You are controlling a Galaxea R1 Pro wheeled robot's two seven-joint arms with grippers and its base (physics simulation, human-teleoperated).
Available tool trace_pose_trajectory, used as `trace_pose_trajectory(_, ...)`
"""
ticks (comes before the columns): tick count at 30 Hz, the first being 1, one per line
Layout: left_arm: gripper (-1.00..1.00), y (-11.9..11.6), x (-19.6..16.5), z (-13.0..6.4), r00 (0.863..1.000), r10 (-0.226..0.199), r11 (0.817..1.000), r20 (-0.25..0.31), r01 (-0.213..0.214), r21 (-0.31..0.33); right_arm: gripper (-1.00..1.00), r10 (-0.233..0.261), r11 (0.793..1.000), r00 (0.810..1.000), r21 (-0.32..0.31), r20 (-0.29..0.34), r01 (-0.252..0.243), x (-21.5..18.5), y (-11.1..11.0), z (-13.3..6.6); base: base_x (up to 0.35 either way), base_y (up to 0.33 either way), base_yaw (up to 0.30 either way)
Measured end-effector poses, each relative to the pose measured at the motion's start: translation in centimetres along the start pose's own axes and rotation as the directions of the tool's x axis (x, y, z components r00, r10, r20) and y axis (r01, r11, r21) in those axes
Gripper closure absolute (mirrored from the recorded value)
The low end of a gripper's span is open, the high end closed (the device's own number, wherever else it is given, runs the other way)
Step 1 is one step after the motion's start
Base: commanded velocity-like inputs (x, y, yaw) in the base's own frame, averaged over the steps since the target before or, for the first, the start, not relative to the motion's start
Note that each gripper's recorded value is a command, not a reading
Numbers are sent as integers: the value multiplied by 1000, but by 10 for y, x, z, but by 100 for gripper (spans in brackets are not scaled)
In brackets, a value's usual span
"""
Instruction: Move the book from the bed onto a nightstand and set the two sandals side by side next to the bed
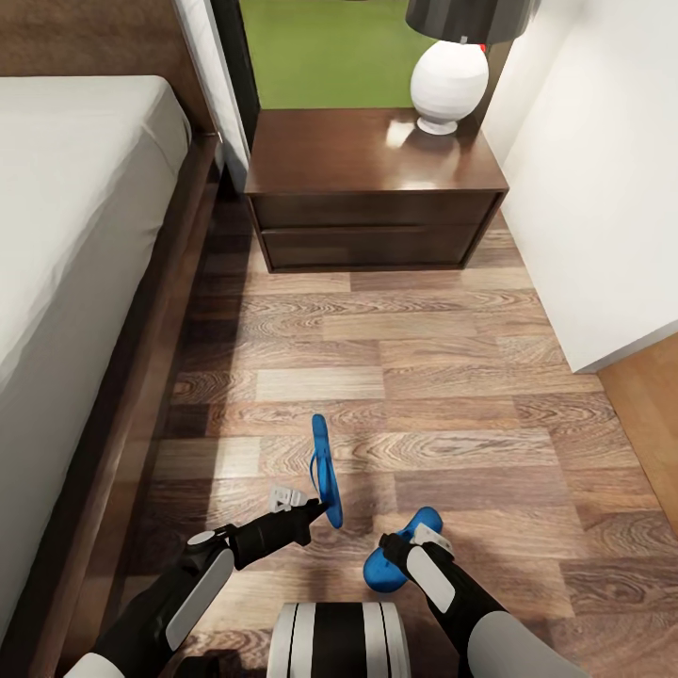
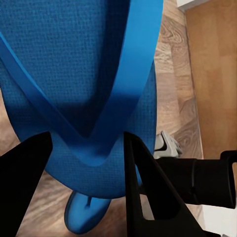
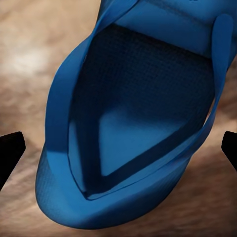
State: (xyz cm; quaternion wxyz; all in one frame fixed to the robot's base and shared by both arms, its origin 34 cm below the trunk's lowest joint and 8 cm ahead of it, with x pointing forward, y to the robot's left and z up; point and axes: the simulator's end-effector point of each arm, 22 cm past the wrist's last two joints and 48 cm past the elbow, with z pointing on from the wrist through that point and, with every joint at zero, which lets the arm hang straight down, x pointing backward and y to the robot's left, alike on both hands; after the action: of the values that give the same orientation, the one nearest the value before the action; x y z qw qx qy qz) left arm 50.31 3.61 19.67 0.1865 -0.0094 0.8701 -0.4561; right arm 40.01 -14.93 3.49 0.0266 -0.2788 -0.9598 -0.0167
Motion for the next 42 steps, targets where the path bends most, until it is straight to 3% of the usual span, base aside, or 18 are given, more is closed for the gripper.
trace_pose_trajectory(9, 100, 0, 0, 0, 1000, 0, 1000, 0, 0, 0, -100, 0, 1000, 1000, 0, 0, 0, 0, 0, 0, 0, 0, 0)
trace_pose_trajectory(10, 100, 0, 0, 0, 1000, 0, 1000, 0, 0, 0, 100, 0, 1000, 1000, 0, 0, 0, 0, 0, 0, 0, 0, 0)
trace_pose_trajectory(42, 100, -1, -2, -1, 1000, 1, 1000, 2, -1, 1, 100, -1, 1000, 1000, -4, 4, 1, -2, 1, -2, 0, 0, 0)
